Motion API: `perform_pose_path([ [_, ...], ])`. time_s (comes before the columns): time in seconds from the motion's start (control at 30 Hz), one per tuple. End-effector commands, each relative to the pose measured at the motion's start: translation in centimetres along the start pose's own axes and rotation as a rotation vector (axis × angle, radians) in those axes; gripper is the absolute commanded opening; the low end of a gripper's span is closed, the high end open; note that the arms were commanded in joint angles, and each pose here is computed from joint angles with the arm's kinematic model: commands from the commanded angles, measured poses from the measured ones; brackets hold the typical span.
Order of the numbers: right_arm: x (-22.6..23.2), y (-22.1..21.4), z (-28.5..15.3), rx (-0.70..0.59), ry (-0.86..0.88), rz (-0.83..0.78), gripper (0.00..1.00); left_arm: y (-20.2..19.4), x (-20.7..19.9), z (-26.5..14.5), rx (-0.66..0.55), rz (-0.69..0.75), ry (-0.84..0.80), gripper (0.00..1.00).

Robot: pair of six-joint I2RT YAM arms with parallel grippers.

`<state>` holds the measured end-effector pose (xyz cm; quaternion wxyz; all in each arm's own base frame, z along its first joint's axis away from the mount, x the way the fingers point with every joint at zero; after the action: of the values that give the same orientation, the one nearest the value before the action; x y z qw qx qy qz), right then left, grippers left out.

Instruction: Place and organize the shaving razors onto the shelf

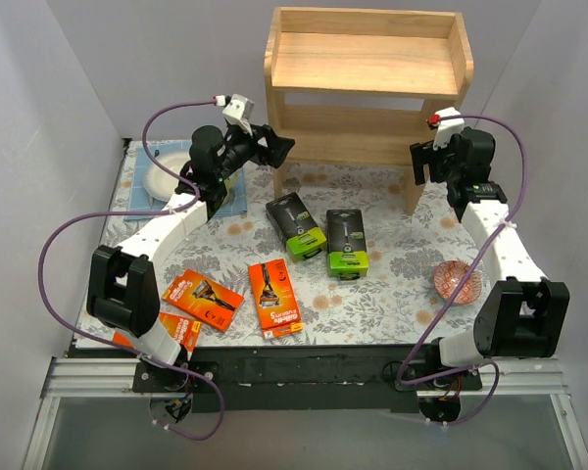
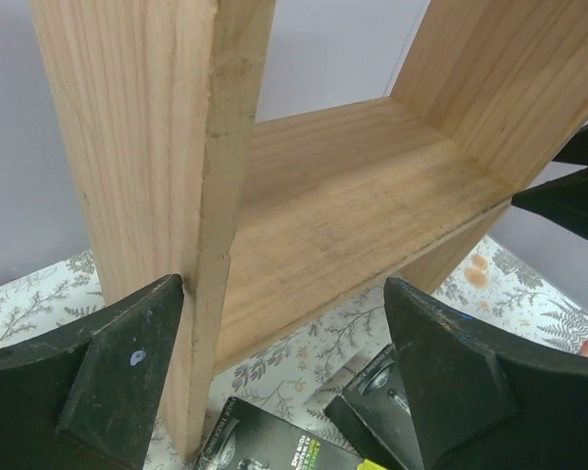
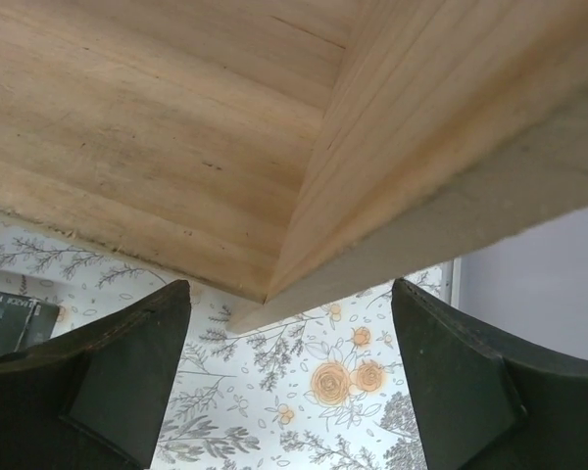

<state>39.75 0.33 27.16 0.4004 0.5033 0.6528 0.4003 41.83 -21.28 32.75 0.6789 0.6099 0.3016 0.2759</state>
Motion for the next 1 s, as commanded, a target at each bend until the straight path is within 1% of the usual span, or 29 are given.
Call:
perform_pose_path([
  [0.0,-0.1,2.5,-3.2,-0.071,-0.041,0.07,0.92,2.7,-1.0,-1.2,-0.022,0.084,-0.034,0.85],
  [0.03,0.1,2.3,-4.0,-0.058,-0.045,0.089,0.93,3.2,-1.4,-2.3,-0.02,0.122,-0.05,0.87],
  [0.07,0.3,2.0,-4.9,-0.046,-0.035,0.102,0.93,2.6,-1.8,-3.1,0.027,0.12,-0.058,0.89],
  [0.1,0.8,1.7,-6.8,-0.025,-0.017,0.114,0.93,2.8,-2.1,-4.0,0.043,0.127,-0.063,0.98],
  [0.13,1.5,0.9,-7.5,-0.003,0.022,0.119,0.93,1.9,-2.3,-5.0,0.082,0.122,-0.058,0.98],
  [0.17,2.0,0.3,-8.4,0.014,0.044,0.118,0.93,2.7,-3.0,-6.9,0.1,0.108,-0.046,0.98],
  [0.2,2.4,-0.2,-10.1,0.027,0.063,0.109,0.93,2.3,-3.2,-7.9,0.124,0.086,-0.034,0.98],
  [0.23,2.9,-1.6,-10.7,0.063,0.096,0.087,0.93,2.1,-3.6,-8.7,0.137,0.071,-0.042,0.98],
  [0.27,3.1,-2.1,-11.4,0.075,0.111,0.074,0.93,1.0,-4.5,-10.7,0.191,0.031,-0.056,0.98],
  [0.33,3.7,-3.3,-12.8,0.126,0.15,0.055,0.93,-0.3,-5.3,-12.3,0.223,0.0,-0.085,0.98],
  [0.37,4.0,-3.6,-13.1,0.139,0.168,0.053,0.93,-2.3,-6.3,-13.6,0.265,-0.062,-0.122,0.98],
  [0.43,4.8,-4.2,-13.5,0.169,0.23,0.065,0.92,-4.5,-6.7,-14.4,0.298,-0.149,-0.118,0.98],
  [0.47,5.1,-4.3,-13.4,0.173,0.252,0.082,0.91,-6.3,-6.9,-14.7,0.319,-0.197,-0.119,0.98],
  [0.5,5.4,-4.5,-13.2,0.182,0.282,0.093,0.91,-7.6,-7.1,-14.9,0.356,-0.3,-0.102,0.98],
  [0.57,6.3,-4.9,-12.7,0.19,0.349,0.125,0.89,-8.8,-7.2,-14.4,0.35,-0.365,-0.095,0.97],
  [0.6,6.6,-5.5,-12.1,0.213,0.362,0.146,0.88,-10.1,-7.2,-14.1,0.382,-0.362,-0.091,0.96],
  [0.63,7.7,-6.6,-10.9,0.244,0.425,0.215,0.86,-11.9,-7.1,-13.8,0.43,-0.271,-0.114,0.96],
  [0.67,8.2,-7.7,-10.2,0.303,0.425,0.298,0.84,-12.7,-7.1,-13.6,0.473,-0.261,-0.116,0.96],
  [0.7,8.5,-8.2,-9.8,0.331,0.423,0.34,0.84,-12.8,-7.0,-12.7,0.501,-0.26,-0.132,0.95],
  [0.73,9.2,-8.6,-9.6,0.358,0.45,0.364,0.83,-13.5,-7.4,-12.8,0.555,-0.285,-0.159,0.94],
  [0.77,10.0,-9.3,-8.8,0.391,0.484,0.359,0.8,-13.6,-8.6,-12.5,0.57,-0.289,-0.215,0.93],
  [0.83,11.3,-10.1,-8.1,0.411,0.504,0.278,0.8,-14.5,-10.3,-12.0,0.603,-0.285,-0.268,0.92],
  [0.87,11.5,-10.2,-7.6,0.392,0.512,0.266,0.8,-14.9,-12.1,-11.8,0.62,-0.271,-0.303,0.92],
  [0.93,11.6,-11.3,-7.4,0.423,0.479,0.311,0.8,-15.8,-13.0,-11.0,0.64,-0.23,-0.283,0.9],
  [0.97,11.7,-11.8,-7.4,0.454,0.472,0.33,0.8,-16.1,-14.2,-10.8,0.646,-0.217,-0.301,0.9],
])
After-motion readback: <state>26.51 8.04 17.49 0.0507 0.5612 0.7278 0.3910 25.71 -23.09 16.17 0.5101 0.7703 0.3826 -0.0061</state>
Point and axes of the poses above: each gripper's point midway between its finger pads, its own z axis out along the fingers, its own x axis along the line the jaws close on, y = z × x, the point moved 6 cm from there along -z, back along the fingers, and after that the axes turned 8 degrees about z, right-handed, at the moved point
